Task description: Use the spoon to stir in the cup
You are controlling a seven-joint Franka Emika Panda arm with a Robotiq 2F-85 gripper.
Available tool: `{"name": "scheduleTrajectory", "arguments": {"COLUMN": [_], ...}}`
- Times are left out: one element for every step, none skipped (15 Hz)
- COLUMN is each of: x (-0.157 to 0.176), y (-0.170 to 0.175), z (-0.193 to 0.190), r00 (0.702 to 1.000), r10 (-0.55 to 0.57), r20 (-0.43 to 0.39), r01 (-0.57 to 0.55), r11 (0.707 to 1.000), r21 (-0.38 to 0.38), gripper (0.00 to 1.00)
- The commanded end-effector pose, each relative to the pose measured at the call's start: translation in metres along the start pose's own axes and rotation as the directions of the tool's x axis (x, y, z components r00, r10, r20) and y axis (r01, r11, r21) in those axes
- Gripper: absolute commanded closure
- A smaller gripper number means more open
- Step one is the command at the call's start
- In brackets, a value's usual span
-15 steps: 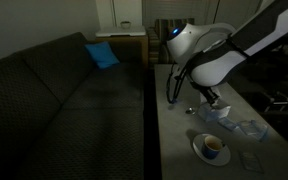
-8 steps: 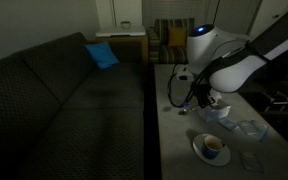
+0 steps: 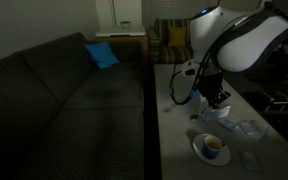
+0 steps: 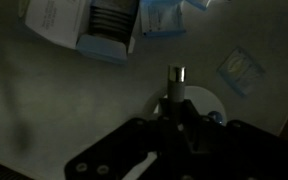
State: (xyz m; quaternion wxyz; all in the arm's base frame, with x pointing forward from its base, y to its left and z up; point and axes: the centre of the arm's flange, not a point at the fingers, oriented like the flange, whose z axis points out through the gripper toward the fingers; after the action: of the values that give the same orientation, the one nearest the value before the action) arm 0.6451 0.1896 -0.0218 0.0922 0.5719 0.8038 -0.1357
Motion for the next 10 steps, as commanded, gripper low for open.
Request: {"name": "scheduleTrajectory", "arguments": {"x": [0.014,0.023,0.030,0.039,0.046,0.055,0.062,0.068,0.072,0.076], "y": [-0.027,-0.029,-0.031,-0.034,-0.036,-0.036,-0.037,-0.039,-0.041,-0.043], "z": [-0.011,-0.006,-0.004,-0.002,0.001,0.005,0.009,0.013,0.015,0.019], "r00": [0.994,0.991,0.984,0.973,0.960,0.944,0.926,0.905,0.881,0.855], "r10": [-0.059,-0.040,-0.031,-0.009,0.015,0.036,0.054,0.075,0.092,0.110], "r20": [0.086,0.131,0.178,0.229,0.280,0.329,0.375,0.419,0.463,0.506], "r01": [0.043,0.010,-0.015,-0.055,-0.097,-0.138,-0.177,-0.219,-0.259,-0.298], "r11": [0.984,0.976,0.968,0.961,0.954,0.947,0.937,0.926,0.915,0.904], "r21": [0.176,0.218,0.252,0.272,0.283,0.291,0.302,0.309,0.310,0.307], "gripper": [0.96,0.96,0.96,0.96,0.96,0.96,0.96,0.96,0.96,0.96]}}
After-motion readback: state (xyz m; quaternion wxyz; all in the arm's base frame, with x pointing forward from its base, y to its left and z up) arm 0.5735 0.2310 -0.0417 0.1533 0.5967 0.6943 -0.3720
